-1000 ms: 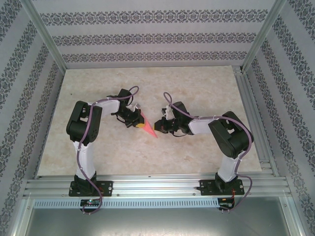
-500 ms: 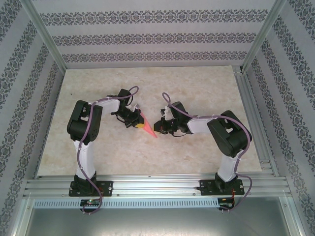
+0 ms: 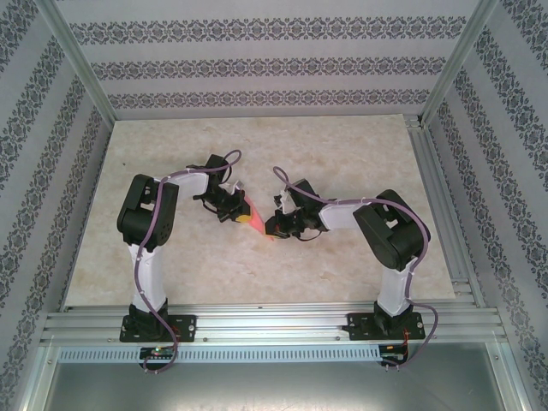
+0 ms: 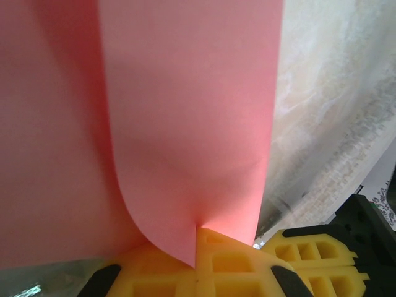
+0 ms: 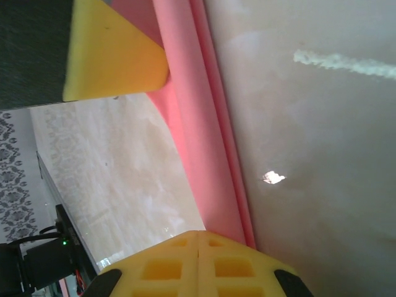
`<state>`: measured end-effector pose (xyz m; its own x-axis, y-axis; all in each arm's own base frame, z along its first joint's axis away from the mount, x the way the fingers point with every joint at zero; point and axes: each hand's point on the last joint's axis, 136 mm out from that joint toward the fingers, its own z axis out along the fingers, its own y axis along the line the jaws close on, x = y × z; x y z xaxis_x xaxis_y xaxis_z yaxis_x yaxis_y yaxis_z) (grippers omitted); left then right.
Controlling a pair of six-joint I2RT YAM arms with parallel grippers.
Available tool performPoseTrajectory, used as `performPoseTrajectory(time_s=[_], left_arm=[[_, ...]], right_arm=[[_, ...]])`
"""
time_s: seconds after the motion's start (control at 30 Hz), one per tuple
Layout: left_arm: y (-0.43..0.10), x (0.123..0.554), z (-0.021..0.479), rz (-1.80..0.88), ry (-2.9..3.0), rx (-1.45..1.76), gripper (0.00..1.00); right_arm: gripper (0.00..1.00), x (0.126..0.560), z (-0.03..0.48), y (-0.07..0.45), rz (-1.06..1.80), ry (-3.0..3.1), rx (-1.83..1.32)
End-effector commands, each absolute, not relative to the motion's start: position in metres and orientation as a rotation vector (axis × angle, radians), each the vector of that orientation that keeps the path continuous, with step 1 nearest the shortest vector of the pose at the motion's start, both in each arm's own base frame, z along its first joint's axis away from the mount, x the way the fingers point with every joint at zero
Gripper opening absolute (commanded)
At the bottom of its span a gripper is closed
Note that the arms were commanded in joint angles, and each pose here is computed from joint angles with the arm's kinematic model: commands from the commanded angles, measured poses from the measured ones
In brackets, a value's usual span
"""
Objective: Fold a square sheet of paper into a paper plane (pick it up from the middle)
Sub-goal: Fold the wing for the fifth time at the center of the table.
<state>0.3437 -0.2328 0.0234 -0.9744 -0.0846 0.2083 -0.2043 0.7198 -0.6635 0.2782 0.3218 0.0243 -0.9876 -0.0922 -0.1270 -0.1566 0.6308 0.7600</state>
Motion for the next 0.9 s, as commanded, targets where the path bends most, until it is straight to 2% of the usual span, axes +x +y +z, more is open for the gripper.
performPoseTrajectory(time_s=[0.0, 0.33, 0.67, 0.87], left_arm=[[-0.230, 0.351, 0.022, 1.099, -2.766, 0.215, 0.00], [-0.230, 0.348, 0.016, 1.085, -2.756, 0.217, 0.00], [-0.228, 0.350, 0.014, 1.071, -2.758, 0.201, 0.00], [-0.228, 0.351, 0.014, 1.071, -2.759, 0.202, 0.00]], right_arm=[[0.04, 0.281, 0.014, 0.319, 1.220, 2.789, -0.259], [0.06, 0.278, 0.008, 0.320, 1.277, 2.792, -0.239], [0.05, 0.287, 0.054, 0.323, 1.341, 2.678, -0.252], [0.04, 0.281, 0.031, 0.318, 1.319, 2.749, -0.219]])
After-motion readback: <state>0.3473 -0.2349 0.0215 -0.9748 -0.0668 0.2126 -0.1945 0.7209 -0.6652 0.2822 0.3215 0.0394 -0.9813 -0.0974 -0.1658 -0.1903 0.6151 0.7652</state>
